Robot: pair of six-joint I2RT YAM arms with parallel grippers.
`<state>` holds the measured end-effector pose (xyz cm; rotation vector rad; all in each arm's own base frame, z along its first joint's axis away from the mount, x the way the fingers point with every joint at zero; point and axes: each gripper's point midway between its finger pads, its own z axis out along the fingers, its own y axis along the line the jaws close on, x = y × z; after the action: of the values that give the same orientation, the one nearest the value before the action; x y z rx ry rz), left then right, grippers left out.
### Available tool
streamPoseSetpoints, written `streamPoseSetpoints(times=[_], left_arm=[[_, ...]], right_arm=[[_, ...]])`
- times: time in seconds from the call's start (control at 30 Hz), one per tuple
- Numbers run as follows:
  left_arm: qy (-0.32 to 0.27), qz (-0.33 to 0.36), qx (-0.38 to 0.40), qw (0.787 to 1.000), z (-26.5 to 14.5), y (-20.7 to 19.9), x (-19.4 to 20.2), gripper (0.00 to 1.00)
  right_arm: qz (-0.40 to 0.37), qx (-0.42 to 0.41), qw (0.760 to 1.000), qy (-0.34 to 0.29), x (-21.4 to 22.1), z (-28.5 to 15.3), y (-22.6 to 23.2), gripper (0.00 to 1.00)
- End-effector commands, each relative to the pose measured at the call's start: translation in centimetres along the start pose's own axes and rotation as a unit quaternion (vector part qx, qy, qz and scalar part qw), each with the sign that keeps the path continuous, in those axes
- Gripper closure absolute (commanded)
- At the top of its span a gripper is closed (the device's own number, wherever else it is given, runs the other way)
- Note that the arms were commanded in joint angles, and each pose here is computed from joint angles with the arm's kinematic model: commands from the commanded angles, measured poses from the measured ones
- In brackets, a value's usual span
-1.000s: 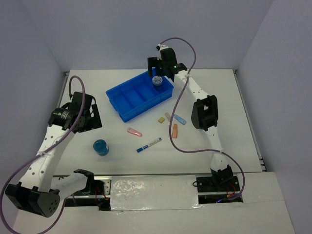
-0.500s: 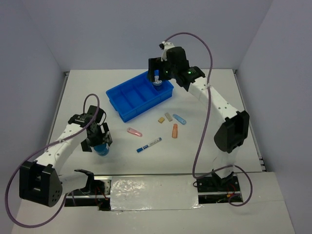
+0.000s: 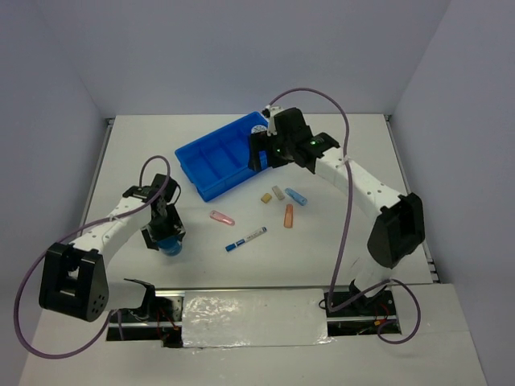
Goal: Sort the stationery into containers
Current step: Pick up the stationery from the center of the board, then place the stationery in the storage box.
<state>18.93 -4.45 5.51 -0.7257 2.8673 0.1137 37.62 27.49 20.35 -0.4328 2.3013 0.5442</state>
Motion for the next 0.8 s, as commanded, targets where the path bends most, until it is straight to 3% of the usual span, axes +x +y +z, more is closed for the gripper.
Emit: streamPoseSetpoints(times=[0.0, 0.17, 0.2, 0.27, 0.37, 0.4, 0.43, 0.5, 0.53, 0.57, 0.63, 0.67, 0.73, 0.77], left_arm=[[-0.015, -0.017, 0.01, 1.0, 0.0, -0.3, -0.2, 0.39], [0.012, -0.007, 0.03, 0.999, 0.8, -1.5, 0.3, 0.79], [0.03, -0.004, 0.061, 0.998, 0.6, -2.7, 0.8, 0.83], [0.045, -0.008, 0.113, 0.993, -0.7, -4.8, 0.8, 1.0], [0.044, -0.023, 0.297, 0.954, -7.1, -10.5, 0.1, 1.0], [0.026, -0.037, 0.355, 0.934, -10.3, -12.3, -1.0, 1.0], [-0.014, -0.017, 0.452, 0.892, -15.1, -14.3, -2.2, 1.0], [-0.044, -0.011, 0.553, 0.832, -21.2, -16.2, -3.4, 1.0], [-0.108, 0.027, 0.635, 0.764, -26.5, -17.2, -4.6, 1.0], [-0.102, 0.064, 0.682, 0.722, -29.1, -17.4, -3.5, 1.0], [-0.092, 0.085, 0.733, 0.668, -31.9, -17.4, -2.6, 1.0], [-0.113, 0.129, 0.769, 0.615, -34.0, -17.0, -1.7, 1.0], [-0.103, 0.138, 0.798, 0.578, -35.5, -16.4, -0.8, 1.0], [-0.106, 0.153, 0.816, 0.548, -36.5, -15.7, -0.1, 1.0]], right_arm=[[-0.014, -0.014, 0.997, -0.076, -3.8, -5.2, 1.3, 0.0], [0.001, -0.039, 0.996, -0.085, -3.3, -7.7, 2.0, 0.0], [0.009, -0.047, 0.995, -0.092, -3.4, -8.7, 2.1, 0.0], [0.043, -0.075, 0.993, -0.075, -2.4, -9.4, 2.1, 0.0], [0.065, -0.142, 0.984, -0.088, -1.5, -11.7, 4.0, 0.0], [0.061, -0.166, 0.978, -0.108, -1.6, -13.7, 4.9, 0.0], [0.077, -0.184, 0.975, -0.102, -0.6, -14.0, 5.4, 0.0], [0.081, -0.251, 0.957, -0.123, -1.0, -16.8, 7.4, 0.0], [0.096, -0.273, 0.95, -0.114, -0.5, -16.9, 7.8, 0.0], [0.13, -0.318, 0.933, -0.108, -1.1, -18.3, 8.7, 0.0], [0.194, -0.366, 0.906, -0.093, -1.3, -19.5, 10.0, 0.0], [0.18, -0.397, 0.892, -0.119, -2.5, -20.8, 11.1, 0.0], [0.177, -0.424, 0.879, -0.127, -3.2, -22.6, 12.4, 0.0], [0.177, -0.423, 0.879, -0.131, -3.6, -22.8, 12.6, 0.0]])
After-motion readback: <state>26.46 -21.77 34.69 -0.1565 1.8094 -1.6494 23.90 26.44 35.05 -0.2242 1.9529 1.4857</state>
